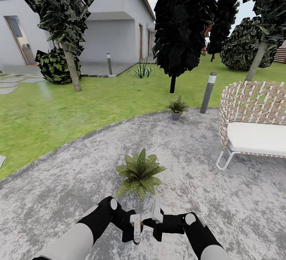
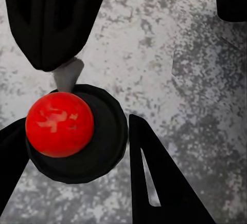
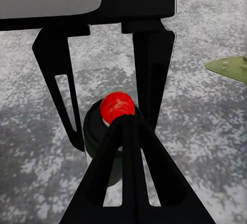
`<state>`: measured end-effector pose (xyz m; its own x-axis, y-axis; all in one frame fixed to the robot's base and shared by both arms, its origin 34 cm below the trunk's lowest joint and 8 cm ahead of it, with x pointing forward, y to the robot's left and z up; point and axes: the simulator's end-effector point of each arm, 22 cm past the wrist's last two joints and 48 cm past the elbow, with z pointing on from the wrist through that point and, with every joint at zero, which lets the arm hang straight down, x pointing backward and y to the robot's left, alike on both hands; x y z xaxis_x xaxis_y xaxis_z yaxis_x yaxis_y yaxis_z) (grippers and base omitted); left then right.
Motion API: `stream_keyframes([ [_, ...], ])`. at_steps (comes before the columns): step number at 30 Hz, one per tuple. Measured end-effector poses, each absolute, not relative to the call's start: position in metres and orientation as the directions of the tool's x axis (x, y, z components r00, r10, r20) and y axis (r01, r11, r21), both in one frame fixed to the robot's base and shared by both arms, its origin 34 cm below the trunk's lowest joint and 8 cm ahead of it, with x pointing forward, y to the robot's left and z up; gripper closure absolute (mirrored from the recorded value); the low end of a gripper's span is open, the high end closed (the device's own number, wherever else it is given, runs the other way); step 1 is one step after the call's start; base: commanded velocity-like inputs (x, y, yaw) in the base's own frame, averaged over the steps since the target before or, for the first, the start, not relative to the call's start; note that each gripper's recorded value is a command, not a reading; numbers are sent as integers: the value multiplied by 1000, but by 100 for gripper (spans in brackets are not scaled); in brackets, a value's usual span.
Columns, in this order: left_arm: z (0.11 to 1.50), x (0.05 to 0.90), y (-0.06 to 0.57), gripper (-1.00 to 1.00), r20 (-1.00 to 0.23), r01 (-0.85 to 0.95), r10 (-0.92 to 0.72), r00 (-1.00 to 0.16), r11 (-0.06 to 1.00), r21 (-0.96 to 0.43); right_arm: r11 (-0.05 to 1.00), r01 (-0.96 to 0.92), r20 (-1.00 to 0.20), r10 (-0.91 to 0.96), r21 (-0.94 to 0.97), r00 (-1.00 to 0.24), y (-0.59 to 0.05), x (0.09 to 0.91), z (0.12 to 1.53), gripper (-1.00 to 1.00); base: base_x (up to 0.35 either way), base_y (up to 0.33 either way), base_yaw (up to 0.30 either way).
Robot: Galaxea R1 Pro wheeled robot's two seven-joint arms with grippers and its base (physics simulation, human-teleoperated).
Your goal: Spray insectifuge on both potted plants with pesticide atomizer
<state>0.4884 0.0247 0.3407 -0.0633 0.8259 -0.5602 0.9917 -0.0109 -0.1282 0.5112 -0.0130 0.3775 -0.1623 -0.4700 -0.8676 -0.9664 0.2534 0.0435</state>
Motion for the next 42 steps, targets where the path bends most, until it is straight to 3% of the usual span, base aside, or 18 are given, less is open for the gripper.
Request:
stream_keyframes([
  [3, 337, 488, 34, 100, -545, 991, 836, -62, -11, -130, 253, -966, -868, -470, 43, -162, -13, 511, 377, 100, 0, 0, 0],
  [12, 302, 485, 172, 100, -379, 983, 913, -150, 97, -157, 249, -968, -866, -474, 42, -160, -13, 510, 377, 100, 0, 0, 0],
  [20, 291, 474, 247, 100, -291, 973, 934, -205, 162, -166, 248, -968, -865, -476, 42, -159, -13, 510, 376, 100, 0, 0, 0],
  [21, 291, 474, 251, 100, -287, 972, 935, -209, 166, -165, 248, -968, -865, -476, 42, -159, -13, 510, 376, -100, 0, 0, 0],
  [29, 285, 495, 226, 100, -354, 961, 893, -277, 264, -86, 259, -965, -865, -477, 34, -159, -14, 513, 376, -100, 0, 0, 0],
  [34, 274, 507, 214, 100, -437, 884, 783, -441, 464, -61, 342, -940, -833, -522, -6, -184, -63, 528, 359, -100, 0, 0, 0],
  [37, 271, 518, 213, 100, -521, 744, 604, -603, 662, -94, 409, -912, -788, -553, 27, -272, -107, 514, 326, -100, 0, 0, 0],
  [42, 269, 539, 236, 100, -617, 519, 383, -688, 853, -49, 542, -839, -700, -582, 46, -414, -181, 488, 279, -100, 0, 0, 0],
])
